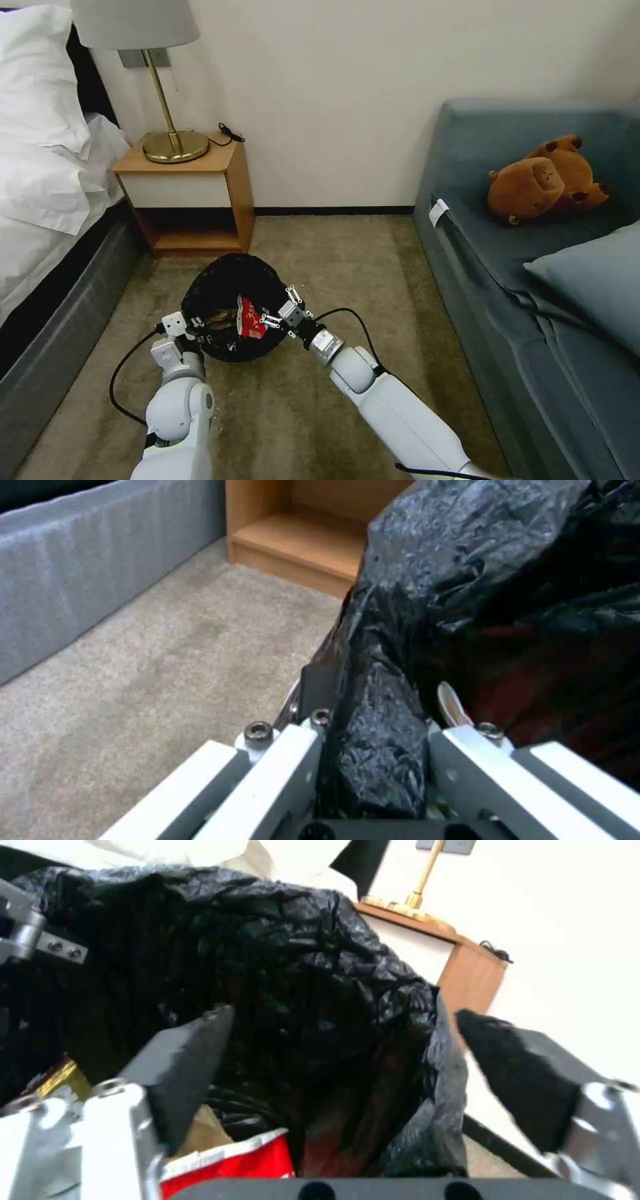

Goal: Pick up the trash bin, then pick up the garbage on the floor and place it into the trash bin.

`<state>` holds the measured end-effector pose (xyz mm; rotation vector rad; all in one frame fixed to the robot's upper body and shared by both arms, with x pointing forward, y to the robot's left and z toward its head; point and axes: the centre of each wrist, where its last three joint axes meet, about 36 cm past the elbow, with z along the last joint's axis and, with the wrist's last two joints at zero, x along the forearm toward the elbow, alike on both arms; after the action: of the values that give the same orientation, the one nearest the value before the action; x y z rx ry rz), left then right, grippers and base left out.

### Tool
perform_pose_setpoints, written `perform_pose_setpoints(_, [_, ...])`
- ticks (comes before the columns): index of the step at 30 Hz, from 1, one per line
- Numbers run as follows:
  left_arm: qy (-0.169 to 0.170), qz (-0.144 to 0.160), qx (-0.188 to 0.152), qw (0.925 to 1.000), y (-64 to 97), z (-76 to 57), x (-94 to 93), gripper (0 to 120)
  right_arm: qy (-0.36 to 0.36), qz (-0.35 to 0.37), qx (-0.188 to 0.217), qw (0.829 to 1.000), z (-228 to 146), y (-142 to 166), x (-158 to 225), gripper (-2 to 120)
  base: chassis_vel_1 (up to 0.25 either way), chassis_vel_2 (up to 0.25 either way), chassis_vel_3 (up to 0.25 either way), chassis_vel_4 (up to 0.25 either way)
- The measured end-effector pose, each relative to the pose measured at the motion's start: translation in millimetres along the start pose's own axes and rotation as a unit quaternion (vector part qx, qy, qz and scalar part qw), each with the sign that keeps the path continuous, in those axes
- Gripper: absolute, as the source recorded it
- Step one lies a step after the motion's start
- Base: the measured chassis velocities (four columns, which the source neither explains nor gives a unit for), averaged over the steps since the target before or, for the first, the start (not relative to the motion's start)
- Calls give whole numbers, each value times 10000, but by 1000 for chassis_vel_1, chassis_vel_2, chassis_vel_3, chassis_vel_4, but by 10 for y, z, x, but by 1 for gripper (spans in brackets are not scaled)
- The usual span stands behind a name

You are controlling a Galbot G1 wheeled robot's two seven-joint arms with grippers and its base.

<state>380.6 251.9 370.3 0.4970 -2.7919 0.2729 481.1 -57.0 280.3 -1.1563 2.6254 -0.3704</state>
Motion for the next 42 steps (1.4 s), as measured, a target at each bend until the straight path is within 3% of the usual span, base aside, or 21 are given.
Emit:
perform_pose_setpoints(2, [-11, -7, 5, 10000, 3, -8, -6, 2, -104, 80, 11, 9999, -86, -60, -43, 99, 0, 0, 0, 0])
perform_pose_setpoints(11, [-9, -32, 22, 10000, 22, -9, -20, 2, -442, 536, -24, 9976, -417, -332, -85, 100, 0, 0, 0, 0])
perform_pose_setpoints(17, [7, -34, 41, 10000, 27, 0, -39, 2, -560, 1088, -67, 9925, -580, -566, 84, 100, 0, 0, 0, 0])
perform_pose_setpoints(21, [23, -40, 76, 10000, 39, 4, -65, 2, -329, 1682, -157, 9851, -581, -643, 245, 100, 0, 0, 0, 0])
perform_pose_setpoints(22, [21, -42, 87, 10000, 52, -2, -88, 2, -147, 2029, -344, 9785, -558, -608, 341, 100, 0, 0, 0, 0])
perform_pose_setpoints(29, [-29, -30, 87, 10000, 56, -44, -130, 2, 129, 2597, -561, 9640, -476, -610, 564, 100, 0, 0, 0, 0])
perform_pose_setpoints(33, [-34, -18, 75, 10000, 65, -54, -144, 2, 409, 3129, -707, 9463, -402, -652, 786, 100, 0, 0, 0, 0])
perform_pose_setpoints(42, [-10, -28, 91, 10000, 84, -41, -148, 2, 661, 3443, -764, 9334, -224, -640, 1038, 99, 0, 0, 0, 0])
